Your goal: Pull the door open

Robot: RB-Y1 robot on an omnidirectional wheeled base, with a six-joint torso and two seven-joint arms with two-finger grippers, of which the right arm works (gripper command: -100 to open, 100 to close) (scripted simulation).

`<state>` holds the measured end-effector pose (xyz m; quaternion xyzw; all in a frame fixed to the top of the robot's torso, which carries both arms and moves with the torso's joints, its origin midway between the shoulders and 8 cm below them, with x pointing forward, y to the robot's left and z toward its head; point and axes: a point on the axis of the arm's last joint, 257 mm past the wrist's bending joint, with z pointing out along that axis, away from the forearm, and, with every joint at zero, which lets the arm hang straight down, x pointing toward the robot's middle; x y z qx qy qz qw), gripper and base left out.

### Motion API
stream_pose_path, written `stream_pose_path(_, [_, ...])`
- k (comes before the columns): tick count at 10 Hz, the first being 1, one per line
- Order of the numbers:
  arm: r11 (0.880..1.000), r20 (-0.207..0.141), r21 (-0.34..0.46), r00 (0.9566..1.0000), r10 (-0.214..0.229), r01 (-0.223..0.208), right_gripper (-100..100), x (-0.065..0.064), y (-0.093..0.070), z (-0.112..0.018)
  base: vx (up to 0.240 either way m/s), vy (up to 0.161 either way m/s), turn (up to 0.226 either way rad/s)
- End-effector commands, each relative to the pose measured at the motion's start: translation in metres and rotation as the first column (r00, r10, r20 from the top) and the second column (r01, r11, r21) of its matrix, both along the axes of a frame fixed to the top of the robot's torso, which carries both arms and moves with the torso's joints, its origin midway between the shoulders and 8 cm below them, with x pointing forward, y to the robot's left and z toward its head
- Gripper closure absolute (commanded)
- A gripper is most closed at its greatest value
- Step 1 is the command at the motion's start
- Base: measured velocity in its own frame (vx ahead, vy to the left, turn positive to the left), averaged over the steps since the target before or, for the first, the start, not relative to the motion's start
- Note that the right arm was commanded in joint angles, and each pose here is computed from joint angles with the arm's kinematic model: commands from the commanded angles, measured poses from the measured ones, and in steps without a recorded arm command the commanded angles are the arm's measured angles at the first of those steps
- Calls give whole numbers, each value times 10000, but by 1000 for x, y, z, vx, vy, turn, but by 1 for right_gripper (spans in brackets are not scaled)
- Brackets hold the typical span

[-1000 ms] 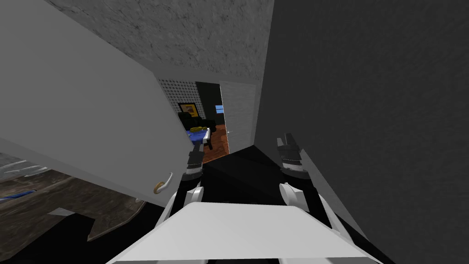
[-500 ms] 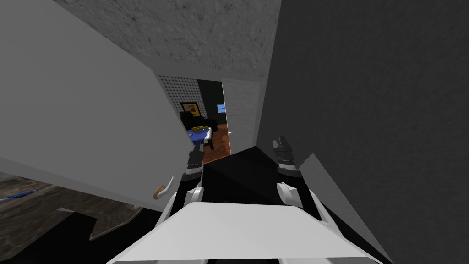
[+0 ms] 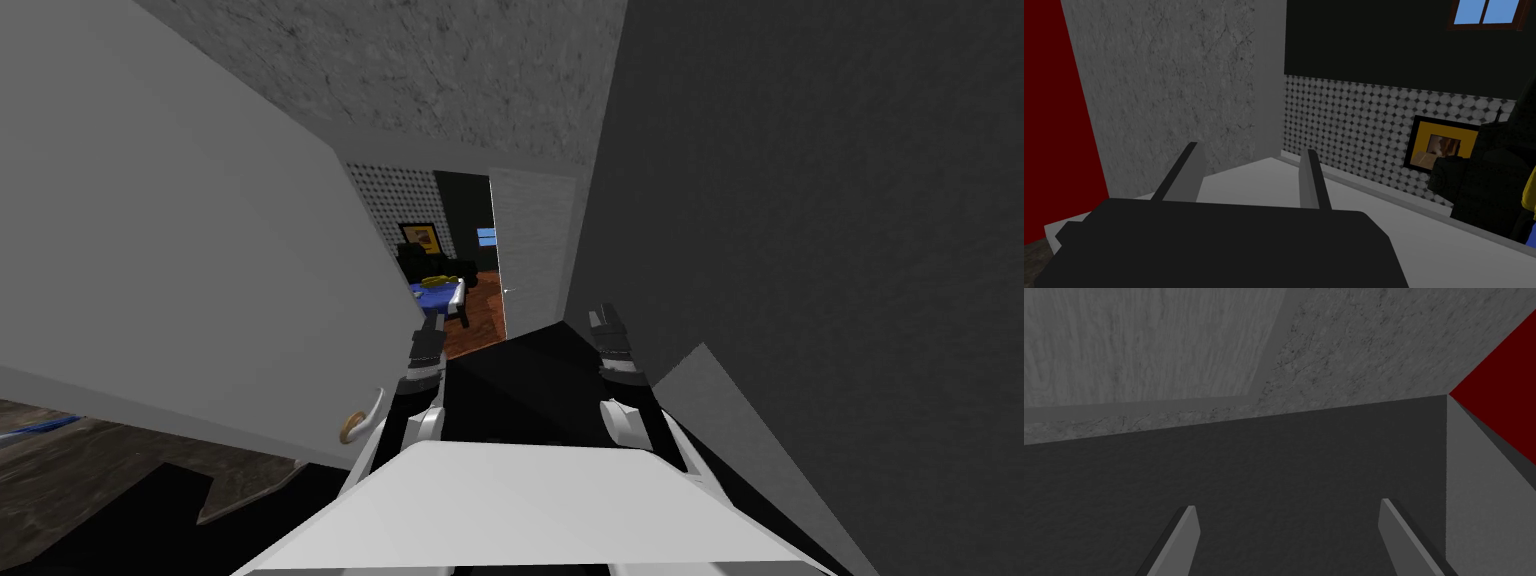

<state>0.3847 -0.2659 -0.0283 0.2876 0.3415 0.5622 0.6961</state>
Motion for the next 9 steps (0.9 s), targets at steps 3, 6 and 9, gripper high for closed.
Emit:
stream_pose_path(3, [9994,-354,167,9989,304,-299,-100,11,2,-22,96,33,55])
stream_pose_path(6, [9981,-673,317,9962,549,-528,-100,19,4,-43,106,34,52])
stream_pose_path(9, [9961,-1007,477,9918,786,-741,-100,27,6,-65,97,41,58])
